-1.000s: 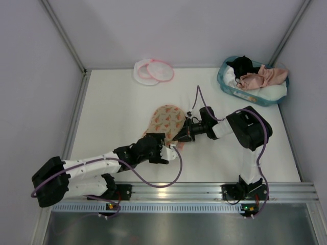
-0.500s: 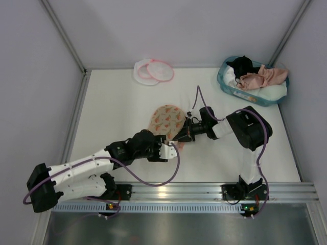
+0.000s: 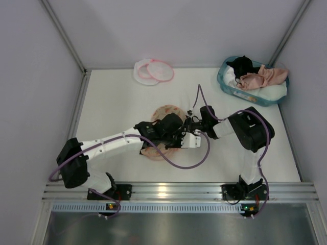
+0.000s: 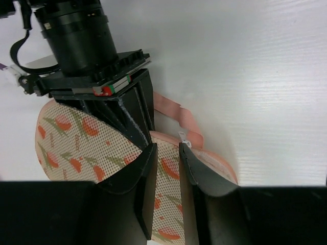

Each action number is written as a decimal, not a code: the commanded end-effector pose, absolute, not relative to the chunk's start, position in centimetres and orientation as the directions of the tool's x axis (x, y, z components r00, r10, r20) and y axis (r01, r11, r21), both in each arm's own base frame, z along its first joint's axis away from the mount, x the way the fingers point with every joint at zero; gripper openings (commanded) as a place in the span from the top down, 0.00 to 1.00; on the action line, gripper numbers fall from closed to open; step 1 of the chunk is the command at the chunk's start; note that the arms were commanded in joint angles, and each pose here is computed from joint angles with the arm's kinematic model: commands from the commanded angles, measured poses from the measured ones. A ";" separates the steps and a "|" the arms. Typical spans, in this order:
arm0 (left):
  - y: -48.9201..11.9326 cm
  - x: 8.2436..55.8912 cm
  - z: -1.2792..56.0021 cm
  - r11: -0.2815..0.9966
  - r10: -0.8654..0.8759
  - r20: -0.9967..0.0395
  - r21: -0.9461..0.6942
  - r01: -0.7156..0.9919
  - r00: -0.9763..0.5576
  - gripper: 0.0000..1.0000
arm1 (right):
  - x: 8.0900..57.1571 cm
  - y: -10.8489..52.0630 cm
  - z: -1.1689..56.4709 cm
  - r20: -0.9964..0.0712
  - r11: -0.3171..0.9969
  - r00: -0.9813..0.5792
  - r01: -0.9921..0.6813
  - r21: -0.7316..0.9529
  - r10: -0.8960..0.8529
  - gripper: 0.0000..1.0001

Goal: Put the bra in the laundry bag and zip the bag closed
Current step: Zip the laundry bag at the center of the board.

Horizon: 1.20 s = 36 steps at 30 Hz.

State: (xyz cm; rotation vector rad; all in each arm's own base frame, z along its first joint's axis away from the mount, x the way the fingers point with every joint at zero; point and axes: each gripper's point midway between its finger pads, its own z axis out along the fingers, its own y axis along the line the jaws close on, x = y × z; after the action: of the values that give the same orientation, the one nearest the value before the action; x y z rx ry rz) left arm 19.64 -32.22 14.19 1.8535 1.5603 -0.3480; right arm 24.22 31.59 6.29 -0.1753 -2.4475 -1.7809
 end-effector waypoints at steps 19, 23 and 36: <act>-32.5 20.3 9.7 -0.268 0.883 -0.238 0.452 0.851 0.405 0.65 | 23.7 32.3 7.8 0.151 0.306 -0.988 0.152 0.940 0.026 1.00; -32.5 19.9 9.1 -0.293 0.879 -0.227 0.435 0.852 0.419 0.64 | 23.8 32.3 8.0 0.161 0.300 -0.986 0.163 0.940 0.032 1.00; -31.1 20.1 6.1 -0.339 0.902 -0.120 0.402 0.851 0.416 0.59 | 23.7 32.4 8.7 0.168 0.282 -0.985 0.169 0.944 0.027 1.00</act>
State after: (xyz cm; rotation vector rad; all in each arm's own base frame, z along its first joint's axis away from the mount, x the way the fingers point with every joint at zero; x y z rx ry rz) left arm 19.97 -31.90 6.57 2.2429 1.4952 0.1161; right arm 24.06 31.75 6.41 -0.2712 -2.4290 -1.7263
